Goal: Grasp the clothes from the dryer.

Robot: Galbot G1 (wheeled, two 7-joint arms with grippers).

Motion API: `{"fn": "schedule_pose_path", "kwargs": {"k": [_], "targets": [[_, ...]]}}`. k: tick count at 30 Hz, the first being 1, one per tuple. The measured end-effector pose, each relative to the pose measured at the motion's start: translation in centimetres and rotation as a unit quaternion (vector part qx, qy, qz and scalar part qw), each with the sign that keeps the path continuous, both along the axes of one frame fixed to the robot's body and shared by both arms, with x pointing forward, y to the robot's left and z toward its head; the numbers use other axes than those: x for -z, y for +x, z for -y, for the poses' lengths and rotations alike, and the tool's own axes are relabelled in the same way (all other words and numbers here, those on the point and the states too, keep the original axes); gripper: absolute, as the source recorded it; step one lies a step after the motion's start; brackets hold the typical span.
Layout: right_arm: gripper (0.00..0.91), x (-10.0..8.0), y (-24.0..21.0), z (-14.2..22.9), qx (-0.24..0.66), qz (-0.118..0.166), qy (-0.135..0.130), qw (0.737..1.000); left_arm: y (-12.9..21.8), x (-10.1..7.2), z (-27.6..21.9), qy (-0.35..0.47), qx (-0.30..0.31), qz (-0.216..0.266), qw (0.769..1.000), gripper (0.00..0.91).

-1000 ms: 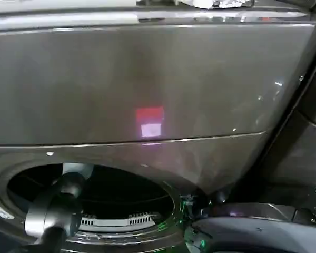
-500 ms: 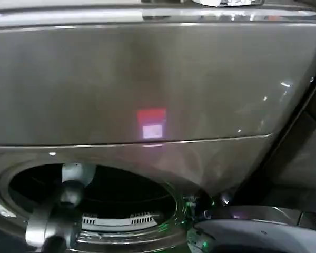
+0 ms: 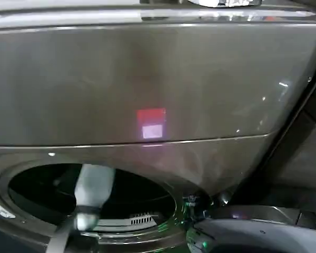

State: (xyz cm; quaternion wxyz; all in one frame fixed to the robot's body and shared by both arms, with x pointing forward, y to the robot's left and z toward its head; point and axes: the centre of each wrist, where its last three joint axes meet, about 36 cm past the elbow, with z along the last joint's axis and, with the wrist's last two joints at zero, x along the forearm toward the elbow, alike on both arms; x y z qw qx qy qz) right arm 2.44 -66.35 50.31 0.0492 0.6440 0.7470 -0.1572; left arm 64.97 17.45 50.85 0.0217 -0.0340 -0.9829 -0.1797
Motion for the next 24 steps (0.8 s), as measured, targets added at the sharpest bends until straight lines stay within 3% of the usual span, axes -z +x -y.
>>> {"fn": "schedule_pose_path", "kwargs": {"k": [10,24], "targets": [[0.907,0.0,0.6,-0.3,-0.004,0.0,-0.003,1.0,-1.5,0.6,0.4,-0.122,-0.035,-0.007,0.992,0.0],[0.907,-1.3,0.9,-0.9,0.002,0.004,0.0,1.0,-2.1,0.9,0.0,-0.158,-0.044,-0.014,0.986,0.0]]}}
